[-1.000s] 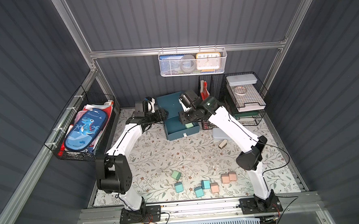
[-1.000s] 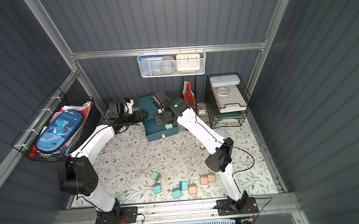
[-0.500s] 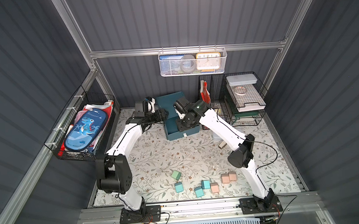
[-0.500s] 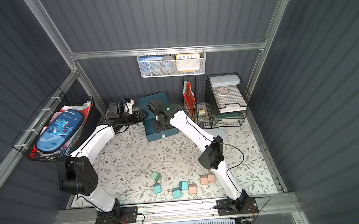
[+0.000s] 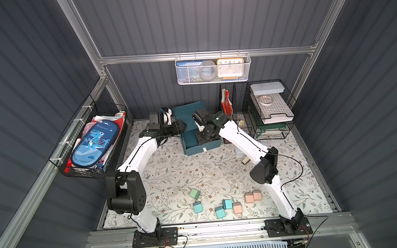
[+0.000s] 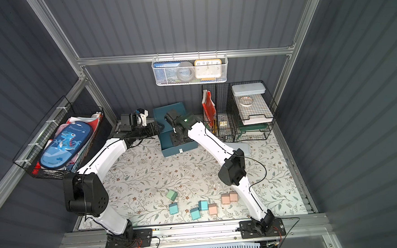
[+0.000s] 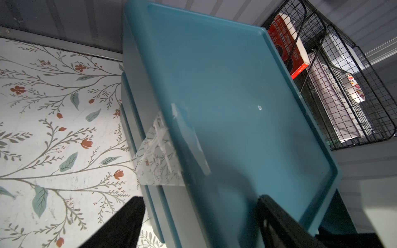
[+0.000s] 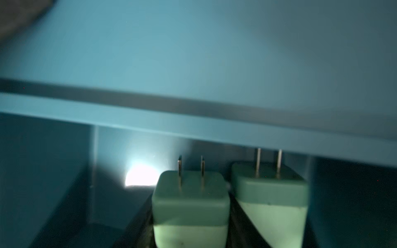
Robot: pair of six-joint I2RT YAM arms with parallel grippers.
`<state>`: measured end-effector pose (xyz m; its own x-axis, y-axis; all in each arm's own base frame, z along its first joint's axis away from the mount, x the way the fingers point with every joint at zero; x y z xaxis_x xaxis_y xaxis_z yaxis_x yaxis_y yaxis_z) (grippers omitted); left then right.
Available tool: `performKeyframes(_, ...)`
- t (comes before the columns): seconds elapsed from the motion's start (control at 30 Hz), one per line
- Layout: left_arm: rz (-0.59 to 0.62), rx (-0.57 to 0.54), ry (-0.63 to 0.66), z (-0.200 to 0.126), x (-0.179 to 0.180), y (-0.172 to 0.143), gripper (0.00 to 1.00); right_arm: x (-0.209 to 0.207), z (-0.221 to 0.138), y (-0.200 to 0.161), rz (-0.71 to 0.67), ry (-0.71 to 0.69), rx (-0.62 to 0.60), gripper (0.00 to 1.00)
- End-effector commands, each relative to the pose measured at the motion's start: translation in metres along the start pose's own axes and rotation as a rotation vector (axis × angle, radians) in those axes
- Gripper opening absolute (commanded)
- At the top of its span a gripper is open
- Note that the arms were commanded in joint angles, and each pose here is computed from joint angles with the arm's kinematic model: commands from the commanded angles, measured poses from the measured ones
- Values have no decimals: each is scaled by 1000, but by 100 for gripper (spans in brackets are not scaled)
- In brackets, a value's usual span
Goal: Place the plugs into the drawer by color
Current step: Place the plug in the drawer, then pick up the plug from the center of the board.
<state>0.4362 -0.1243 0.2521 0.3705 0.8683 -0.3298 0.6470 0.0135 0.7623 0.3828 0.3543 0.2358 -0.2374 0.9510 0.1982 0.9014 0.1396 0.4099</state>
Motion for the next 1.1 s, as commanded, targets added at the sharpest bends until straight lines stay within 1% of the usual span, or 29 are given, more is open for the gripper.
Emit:
performKeyframes(0.0,0,109,6,8,4,-29,86,-2,9,-3,-2,-17,17,49)
performKeyframes(0.2,1,108,6,8,3,-28,86,-3,2,2,0,-11,-1,57)
performKeyframes(0.33,1,106,5,8,3,-28,86,-2,-6,5,2,-4,-16,60)
performKeyframes(0.43,1,108,4,8,3,-28,86,2,-26,13,3,26,-59,60)
performKeyframes(0.53,2,106,4,8,3,-28,86,5,-59,23,4,69,-141,60)
performKeyframes(0.63,2,103,4,8,3,-27,86,9,-86,25,-16,93,-198,60)
performKeyframes(0.73,3,102,4,8,3,-27,86,19,-99,12,-78,113,-208,59)
performKeyframes(0.83,4,99,7,8,3,-25,86,28,-104,-11,-157,102,-216,59)
performKeyframes(0.93,5,97,6,7,3,-24,86,33,-107,-41,-205,113,-227,59)
performKeyframes(1.03,6,92,5,5,2,-24,86,43,-109,-77,-259,185,-247,59)
performKeyframes(1.07,7,92,5,5,2,-24,86,48,-106,-92,-289,204,-234,60)
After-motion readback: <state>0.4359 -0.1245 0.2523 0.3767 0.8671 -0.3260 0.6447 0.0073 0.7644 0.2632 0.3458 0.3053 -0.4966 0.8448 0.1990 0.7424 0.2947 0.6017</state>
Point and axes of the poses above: each gripper's point midway between its finger pads, its own z axis out along the fingers, its own x axis along the line the jaws close on, y = z × x, the point moved 5 cm from there along -z, back along the fingers, and after that the axes turned 9 degrees about z, right-handed, at the moved point
